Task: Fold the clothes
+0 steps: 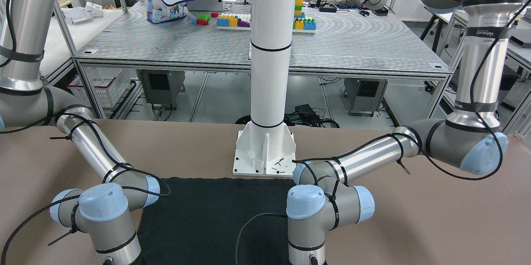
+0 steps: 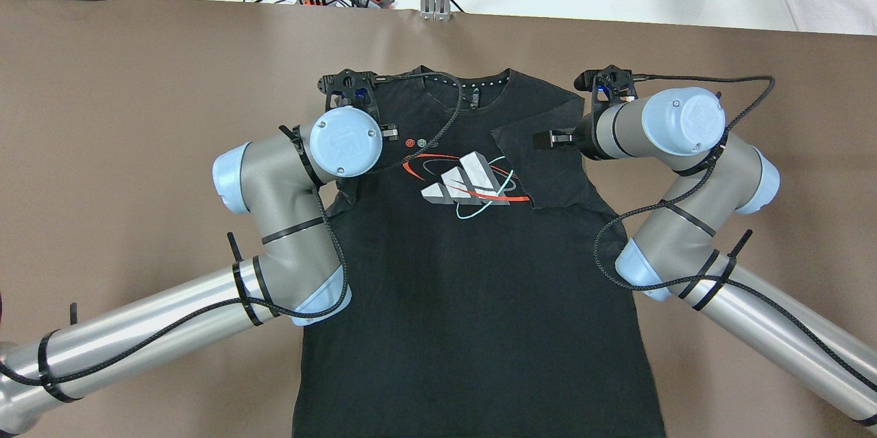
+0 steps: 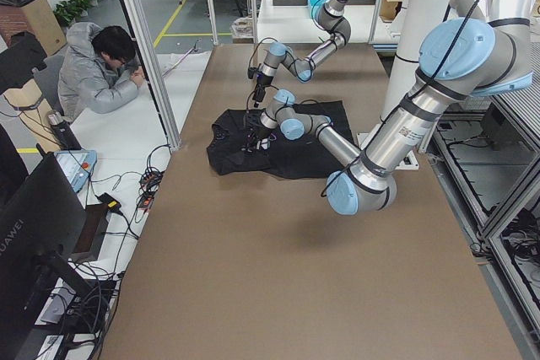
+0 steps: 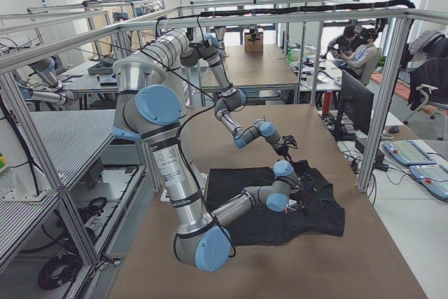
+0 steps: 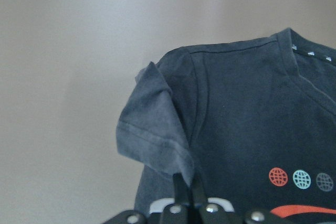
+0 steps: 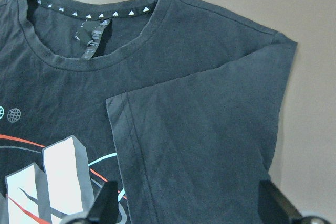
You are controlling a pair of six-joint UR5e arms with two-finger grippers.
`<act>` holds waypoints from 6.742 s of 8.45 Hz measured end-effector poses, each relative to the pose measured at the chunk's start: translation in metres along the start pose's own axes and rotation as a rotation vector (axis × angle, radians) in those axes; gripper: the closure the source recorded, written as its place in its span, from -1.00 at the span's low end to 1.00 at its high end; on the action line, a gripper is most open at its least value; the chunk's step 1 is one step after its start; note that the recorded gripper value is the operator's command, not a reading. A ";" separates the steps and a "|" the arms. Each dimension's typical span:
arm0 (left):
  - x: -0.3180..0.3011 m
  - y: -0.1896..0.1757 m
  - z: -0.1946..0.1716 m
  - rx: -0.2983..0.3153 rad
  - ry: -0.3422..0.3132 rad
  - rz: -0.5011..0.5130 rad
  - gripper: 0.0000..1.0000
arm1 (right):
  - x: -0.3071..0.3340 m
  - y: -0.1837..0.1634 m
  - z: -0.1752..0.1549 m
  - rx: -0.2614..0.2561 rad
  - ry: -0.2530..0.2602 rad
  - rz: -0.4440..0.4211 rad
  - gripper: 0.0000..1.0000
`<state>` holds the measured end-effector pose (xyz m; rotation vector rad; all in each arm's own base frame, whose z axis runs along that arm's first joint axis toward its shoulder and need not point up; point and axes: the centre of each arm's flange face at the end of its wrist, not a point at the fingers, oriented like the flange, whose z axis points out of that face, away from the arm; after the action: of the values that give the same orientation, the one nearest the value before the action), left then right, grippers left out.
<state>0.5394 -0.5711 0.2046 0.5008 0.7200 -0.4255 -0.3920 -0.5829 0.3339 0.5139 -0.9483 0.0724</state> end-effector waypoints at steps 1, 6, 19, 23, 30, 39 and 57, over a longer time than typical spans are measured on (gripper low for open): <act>0.015 0.007 0.002 0.004 -0.007 -0.009 1.00 | 0.000 0.000 0.000 0.001 0.000 -0.002 -0.89; 0.049 0.041 0.003 0.014 -0.009 -0.023 1.00 | 0.003 0.001 0.002 -0.001 0.007 -0.001 -0.89; 0.072 0.023 -0.003 0.029 0.010 -0.060 1.00 | 0.003 0.000 0.003 0.001 0.011 0.000 -0.89; 0.071 0.020 0.001 0.031 0.001 -0.059 -1.00 | 0.004 0.001 0.004 0.003 0.015 0.000 -0.89; 0.055 0.020 0.035 0.057 0.089 -0.057 -0.03 | 0.000 0.001 0.005 0.010 0.015 0.007 -0.89; 0.052 0.015 0.053 0.058 0.096 -0.074 0.87 | -0.002 0.000 0.004 0.010 0.014 0.007 -0.89; 0.107 -0.005 -0.012 0.012 0.184 -0.192 -1.00 | 0.001 0.009 -0.006 -0.008 -0.014 0.005 -0.89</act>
<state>0.6029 -0.5895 0.1197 0.4878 0.9478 -0.5689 -0.3893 -0.5722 0.3348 0.5057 -0.9631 0.0697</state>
